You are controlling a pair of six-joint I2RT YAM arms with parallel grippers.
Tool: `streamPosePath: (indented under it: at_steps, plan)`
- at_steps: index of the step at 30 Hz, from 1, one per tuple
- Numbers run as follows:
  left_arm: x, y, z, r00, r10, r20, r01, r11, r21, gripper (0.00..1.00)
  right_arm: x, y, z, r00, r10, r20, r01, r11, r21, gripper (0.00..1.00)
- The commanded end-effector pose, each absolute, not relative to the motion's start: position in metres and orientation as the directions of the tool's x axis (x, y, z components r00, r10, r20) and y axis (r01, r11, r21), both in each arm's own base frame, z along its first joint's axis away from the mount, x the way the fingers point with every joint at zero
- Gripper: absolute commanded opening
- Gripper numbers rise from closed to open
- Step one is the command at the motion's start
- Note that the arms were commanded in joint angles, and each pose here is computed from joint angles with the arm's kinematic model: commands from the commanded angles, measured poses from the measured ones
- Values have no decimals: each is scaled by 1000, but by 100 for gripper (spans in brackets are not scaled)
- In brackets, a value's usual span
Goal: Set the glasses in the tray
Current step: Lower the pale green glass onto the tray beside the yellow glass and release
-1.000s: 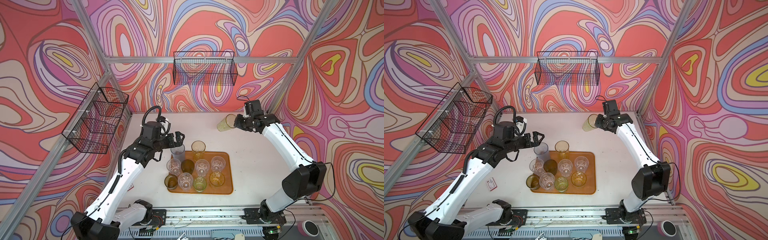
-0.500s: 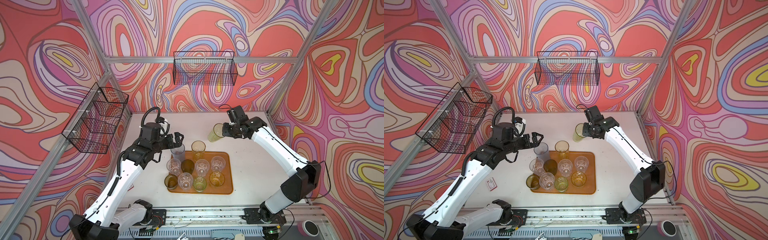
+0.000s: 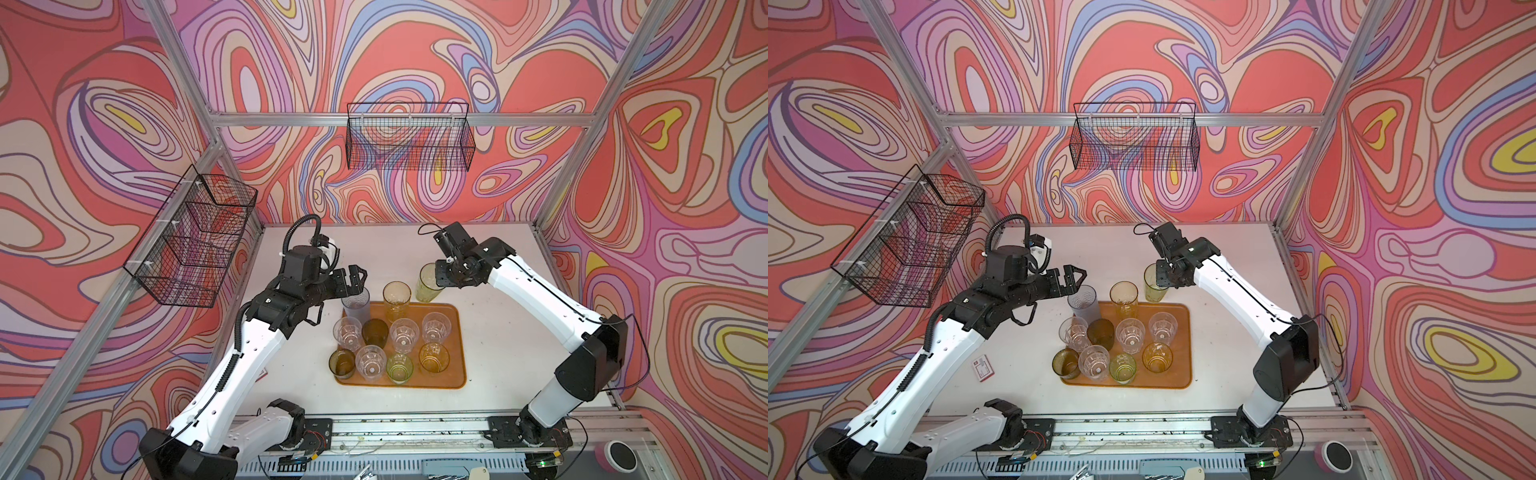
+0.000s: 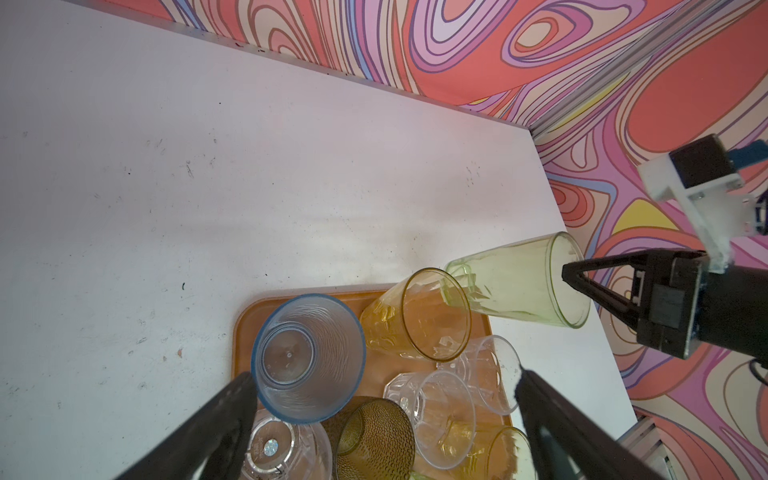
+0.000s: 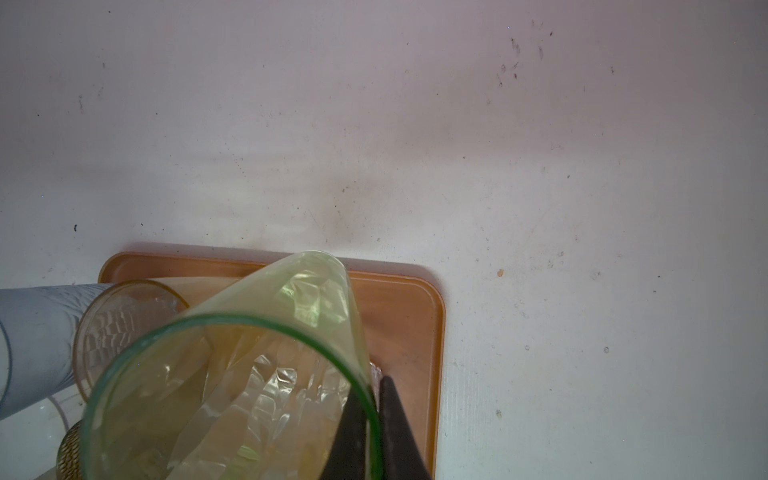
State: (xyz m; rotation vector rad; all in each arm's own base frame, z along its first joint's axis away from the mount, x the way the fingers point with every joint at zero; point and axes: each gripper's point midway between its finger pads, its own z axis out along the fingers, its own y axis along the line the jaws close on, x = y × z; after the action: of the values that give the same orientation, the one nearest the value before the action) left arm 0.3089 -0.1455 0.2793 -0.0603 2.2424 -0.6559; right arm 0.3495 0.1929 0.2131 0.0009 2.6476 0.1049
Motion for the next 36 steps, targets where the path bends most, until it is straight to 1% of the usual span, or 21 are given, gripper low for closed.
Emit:
streamPosePath:
  at_steps: [1, 17, 20, 22, 35, 36]
  plan:
    - [309, -142, 270, -704, -235, -670, 144, 877, -459, 100, 349, 197, 205, -888, 17, -460, -14, 998, 64, 0]
    - [312, -144, 265, -715, -229, -661, 141, 878, -457, 100, 345, 208, 172, -923, -28, -383, -35, 999, 12, 0]
    - [312, -143, 263, -718, -227, -658, 137, 881, -453, 100, 346, 210, 172, -923, -28, -384, -37, 999, 15, 0]
    - [312, -143, 262, -719, -225, -657, 136, 882, -450, 100, 346, 212, 157, -935, -42, -353, -43, 999, -4, 0]
    - [311, -140, 259, -722, -219, -657, 127, 891, -436, 100, 346, 213, 139, -946, -54, -320, -46, 998, -33, 0]
    - [311, -140, 258, -723, -219, -656, 126, 891, -436, 100, 346, 213, 139, -946, -51, -321, -43, 999, -33, 2]
